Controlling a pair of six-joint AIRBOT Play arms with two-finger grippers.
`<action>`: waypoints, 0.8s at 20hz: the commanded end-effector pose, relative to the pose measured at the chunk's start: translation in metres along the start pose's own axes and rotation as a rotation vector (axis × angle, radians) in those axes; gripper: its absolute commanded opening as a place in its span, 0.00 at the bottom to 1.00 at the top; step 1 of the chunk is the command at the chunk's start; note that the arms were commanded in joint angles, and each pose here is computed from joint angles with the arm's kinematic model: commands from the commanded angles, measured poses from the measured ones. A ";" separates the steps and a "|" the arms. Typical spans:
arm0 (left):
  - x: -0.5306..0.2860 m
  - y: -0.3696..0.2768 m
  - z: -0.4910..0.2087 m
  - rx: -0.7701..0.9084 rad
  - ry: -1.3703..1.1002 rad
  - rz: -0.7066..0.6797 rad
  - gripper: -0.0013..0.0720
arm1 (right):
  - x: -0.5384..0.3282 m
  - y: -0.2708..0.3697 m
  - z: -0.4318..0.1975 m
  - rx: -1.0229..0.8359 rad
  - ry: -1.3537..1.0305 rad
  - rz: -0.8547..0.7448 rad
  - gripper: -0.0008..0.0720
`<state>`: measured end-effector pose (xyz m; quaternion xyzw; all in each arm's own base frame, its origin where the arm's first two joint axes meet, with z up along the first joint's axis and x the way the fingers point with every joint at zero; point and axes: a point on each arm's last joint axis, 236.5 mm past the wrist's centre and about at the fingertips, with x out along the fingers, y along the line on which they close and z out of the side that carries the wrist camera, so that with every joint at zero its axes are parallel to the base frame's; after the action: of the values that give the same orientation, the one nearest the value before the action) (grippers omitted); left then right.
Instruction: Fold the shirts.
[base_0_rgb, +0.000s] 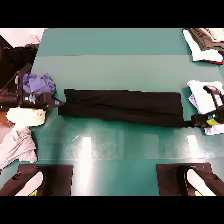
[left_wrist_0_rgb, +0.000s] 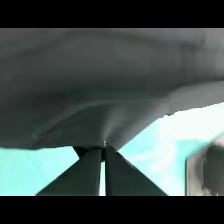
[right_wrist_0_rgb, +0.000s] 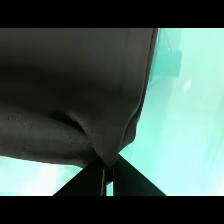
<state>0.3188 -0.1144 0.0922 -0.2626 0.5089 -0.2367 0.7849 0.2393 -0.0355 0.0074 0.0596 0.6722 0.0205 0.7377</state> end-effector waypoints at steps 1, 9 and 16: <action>0.015 0.021 0.039 -0.043 -0.068 0.026 0.05 | 0.003 0.004 0.042 -0.029 -0.003 0.007 0.03; 0.065 0.087 0.096 -0.174 -0.159 0.085 0.05 | 0.034 0.023 0.125 0.045 -0.017 0.117 0.04; 0.060 0.073 0.142 -0.166 -0.231 0.036 0.75 | 0.024 0.038 0.188 0.239 -0.171 0.407 0.66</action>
<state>0.4699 -0.0709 0.0396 -0.3396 0.4468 -0.1360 0.8164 0.4120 -0.0076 -0.0066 0.2238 0.6096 0.0698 0.7573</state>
